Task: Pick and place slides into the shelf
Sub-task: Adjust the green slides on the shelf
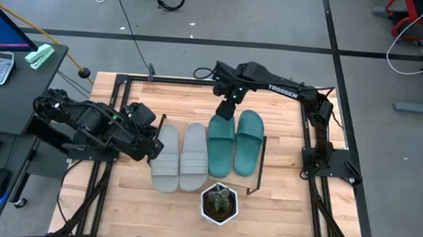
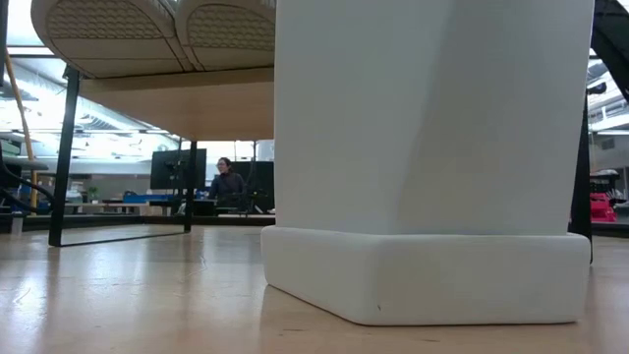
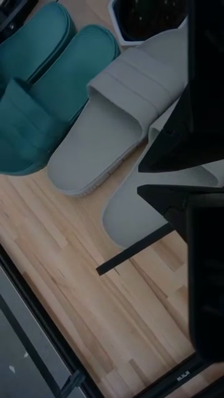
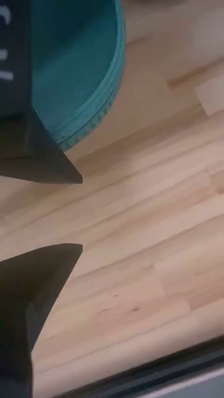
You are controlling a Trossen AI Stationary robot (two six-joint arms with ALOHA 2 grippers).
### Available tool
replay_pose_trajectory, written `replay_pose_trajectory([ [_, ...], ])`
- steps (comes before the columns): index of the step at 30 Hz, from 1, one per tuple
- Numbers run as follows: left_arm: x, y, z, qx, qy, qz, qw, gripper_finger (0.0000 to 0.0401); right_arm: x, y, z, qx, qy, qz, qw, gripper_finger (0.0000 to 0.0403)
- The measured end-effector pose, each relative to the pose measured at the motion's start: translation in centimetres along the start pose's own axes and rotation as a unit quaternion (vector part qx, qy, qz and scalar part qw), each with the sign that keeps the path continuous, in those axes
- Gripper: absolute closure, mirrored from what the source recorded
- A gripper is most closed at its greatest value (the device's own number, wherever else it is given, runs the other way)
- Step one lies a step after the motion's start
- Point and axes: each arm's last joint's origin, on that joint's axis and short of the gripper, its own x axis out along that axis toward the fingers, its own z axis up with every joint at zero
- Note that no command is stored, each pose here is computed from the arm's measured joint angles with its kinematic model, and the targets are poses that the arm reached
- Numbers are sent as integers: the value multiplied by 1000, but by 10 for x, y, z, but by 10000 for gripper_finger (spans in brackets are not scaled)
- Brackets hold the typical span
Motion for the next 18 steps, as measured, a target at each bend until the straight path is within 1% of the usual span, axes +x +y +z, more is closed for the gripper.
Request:
replay_pose_trajectory([
  [2,0,0,0,0,0,0,1000,354,0,0,0,0,1,8,1000,230],
  [5,0,0,0,-1,0,0,1000,358,0,-1,0,4,2,2,1000,230],
  [9,0,0,0,-2,0,-1,1000,360,-2,-4,-1,5,1,-33,999,229],
  [13,0,0,0,-2,0,-1,1000,358,-12,-15,-6,39,3,-73,997,229],
  [18,0,0,0,-1,0,0,1000,362,-25,-25,-16,62,26,-96,993,229],
])
